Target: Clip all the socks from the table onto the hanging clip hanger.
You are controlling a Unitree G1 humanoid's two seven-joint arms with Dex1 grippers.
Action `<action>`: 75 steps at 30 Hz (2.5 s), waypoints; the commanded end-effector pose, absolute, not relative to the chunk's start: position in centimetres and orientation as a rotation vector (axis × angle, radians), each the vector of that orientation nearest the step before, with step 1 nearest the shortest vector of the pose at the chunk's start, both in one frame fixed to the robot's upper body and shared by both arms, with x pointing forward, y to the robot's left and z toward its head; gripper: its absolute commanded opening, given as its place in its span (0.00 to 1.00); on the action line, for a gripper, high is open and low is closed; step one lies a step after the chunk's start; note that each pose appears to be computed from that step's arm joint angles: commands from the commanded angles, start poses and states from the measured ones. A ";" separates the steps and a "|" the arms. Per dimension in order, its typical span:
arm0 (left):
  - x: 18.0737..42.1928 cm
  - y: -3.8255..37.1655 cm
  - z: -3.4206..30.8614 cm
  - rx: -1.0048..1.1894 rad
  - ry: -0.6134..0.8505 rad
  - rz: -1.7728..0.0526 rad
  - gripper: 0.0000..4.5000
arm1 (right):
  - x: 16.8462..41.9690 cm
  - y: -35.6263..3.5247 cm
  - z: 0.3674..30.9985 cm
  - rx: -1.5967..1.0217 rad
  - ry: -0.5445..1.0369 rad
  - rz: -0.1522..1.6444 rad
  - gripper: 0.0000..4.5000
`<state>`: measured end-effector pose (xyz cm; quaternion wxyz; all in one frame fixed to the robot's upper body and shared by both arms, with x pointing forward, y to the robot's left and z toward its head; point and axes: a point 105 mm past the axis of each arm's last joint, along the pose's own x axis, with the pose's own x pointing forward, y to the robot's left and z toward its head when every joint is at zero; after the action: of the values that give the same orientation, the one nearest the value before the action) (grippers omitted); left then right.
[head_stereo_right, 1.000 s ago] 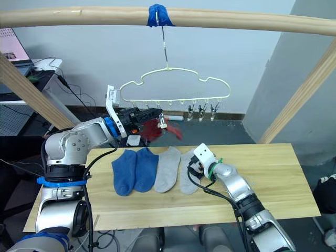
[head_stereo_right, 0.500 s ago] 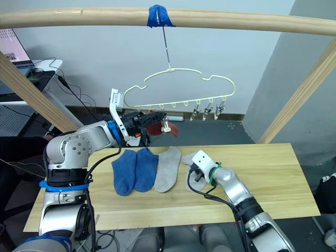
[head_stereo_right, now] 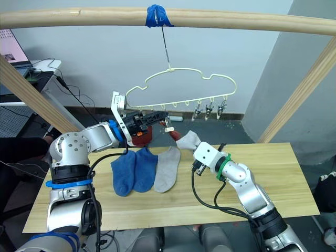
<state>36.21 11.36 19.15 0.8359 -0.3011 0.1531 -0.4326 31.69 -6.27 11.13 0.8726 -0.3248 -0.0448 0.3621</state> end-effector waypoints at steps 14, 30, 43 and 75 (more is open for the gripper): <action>35.7 10.7 18.8 -0.652 0.362 -0.934 0.00 | 31.1 -4.4 15.4 -0.633 -0.234 0.748 0.01; 35.8 11.4 18.9 -0.652 0.346 -0.913 0.00 | 29.8 -3.7 15.9 -0.603 -0.250 0.806 0.01; 35.8 10.7 19.1 -0.677 0.337 -0.927 0.00 | 30.4 -3.0 16.8 -0.557 -0.272 0.787 0.01; 35.1 11.5 19.9 -0.591 0.251 -0.959 0.55 | 31.8 -2.7 16.6 -0.522 -0.250 0.765 0.00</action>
<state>35.31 11.28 18.74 0.8383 -0.2879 0.1376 -0.4421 31.79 -2.67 15.46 0.8868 -0.2553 -0.0998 0.3722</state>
